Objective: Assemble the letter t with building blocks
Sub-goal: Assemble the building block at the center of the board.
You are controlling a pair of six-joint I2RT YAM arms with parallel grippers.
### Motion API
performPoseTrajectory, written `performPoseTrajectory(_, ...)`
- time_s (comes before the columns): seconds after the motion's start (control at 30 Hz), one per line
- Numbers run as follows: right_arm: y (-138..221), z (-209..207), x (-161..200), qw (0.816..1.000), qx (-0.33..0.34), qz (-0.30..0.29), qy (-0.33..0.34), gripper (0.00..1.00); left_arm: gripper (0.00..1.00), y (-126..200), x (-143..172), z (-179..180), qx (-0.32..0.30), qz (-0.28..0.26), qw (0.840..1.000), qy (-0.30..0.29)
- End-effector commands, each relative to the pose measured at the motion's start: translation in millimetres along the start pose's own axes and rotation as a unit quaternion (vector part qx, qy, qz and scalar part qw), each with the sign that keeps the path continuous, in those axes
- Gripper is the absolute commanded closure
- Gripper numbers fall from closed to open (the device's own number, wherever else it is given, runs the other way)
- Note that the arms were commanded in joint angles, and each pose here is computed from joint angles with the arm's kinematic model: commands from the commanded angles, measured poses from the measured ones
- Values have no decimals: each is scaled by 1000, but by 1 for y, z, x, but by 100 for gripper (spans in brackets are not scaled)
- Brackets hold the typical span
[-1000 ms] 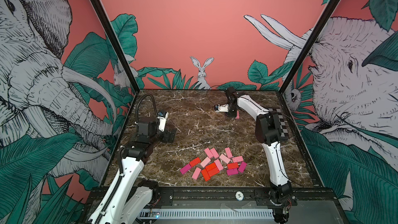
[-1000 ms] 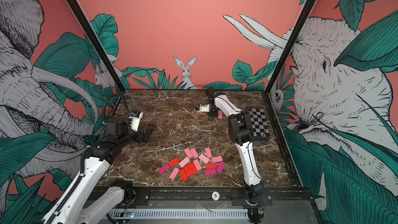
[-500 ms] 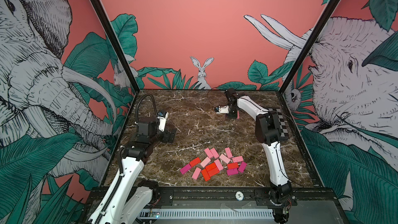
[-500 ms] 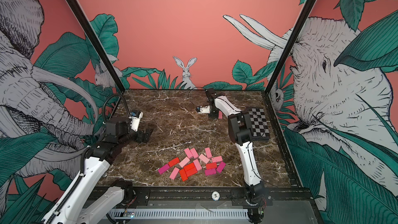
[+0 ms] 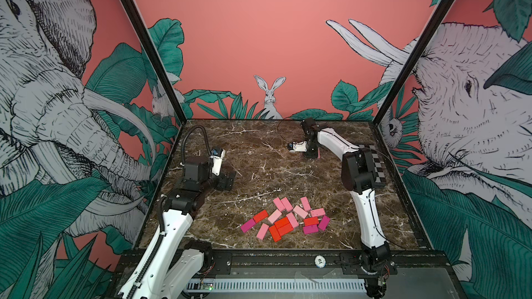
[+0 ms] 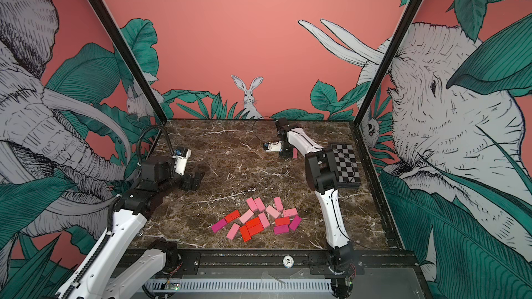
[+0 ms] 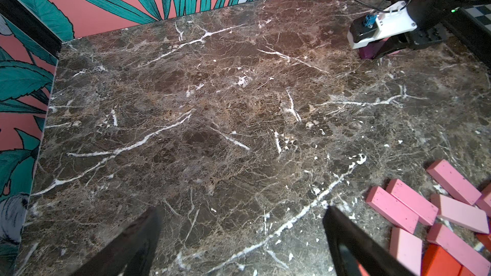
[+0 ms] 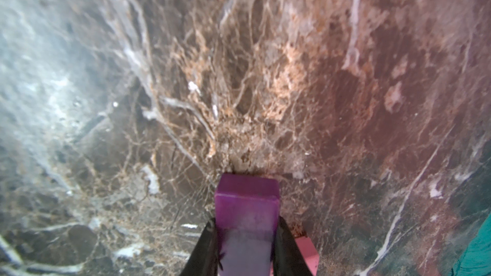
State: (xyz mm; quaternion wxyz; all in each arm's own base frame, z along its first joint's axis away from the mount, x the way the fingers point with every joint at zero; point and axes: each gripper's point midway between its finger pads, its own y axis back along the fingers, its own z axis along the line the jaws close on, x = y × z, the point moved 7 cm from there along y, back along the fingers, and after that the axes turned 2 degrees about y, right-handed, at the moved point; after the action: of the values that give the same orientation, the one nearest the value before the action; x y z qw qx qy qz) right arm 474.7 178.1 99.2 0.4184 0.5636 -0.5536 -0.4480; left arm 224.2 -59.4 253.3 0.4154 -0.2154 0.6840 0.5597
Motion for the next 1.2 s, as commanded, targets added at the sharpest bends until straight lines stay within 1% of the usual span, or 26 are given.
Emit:
performPoseTrajectory(0.0, -11, 12, 9, 999, -30, 17, 3, 100, 3, 1, 0, -1, 4, -8, 1000, -3)
performPoseTrajectory(0.43, -10, 12, 9, 999, -30, 15, 4, 93, 3, 1, 0, -1, 3, -7, 1000, -4)
performPoseTrajectory(1.17, -18, 21, 16, 999, -39, 30, 24, 92, 3, 1, 0, -1, 2, -8, 1000, -4)
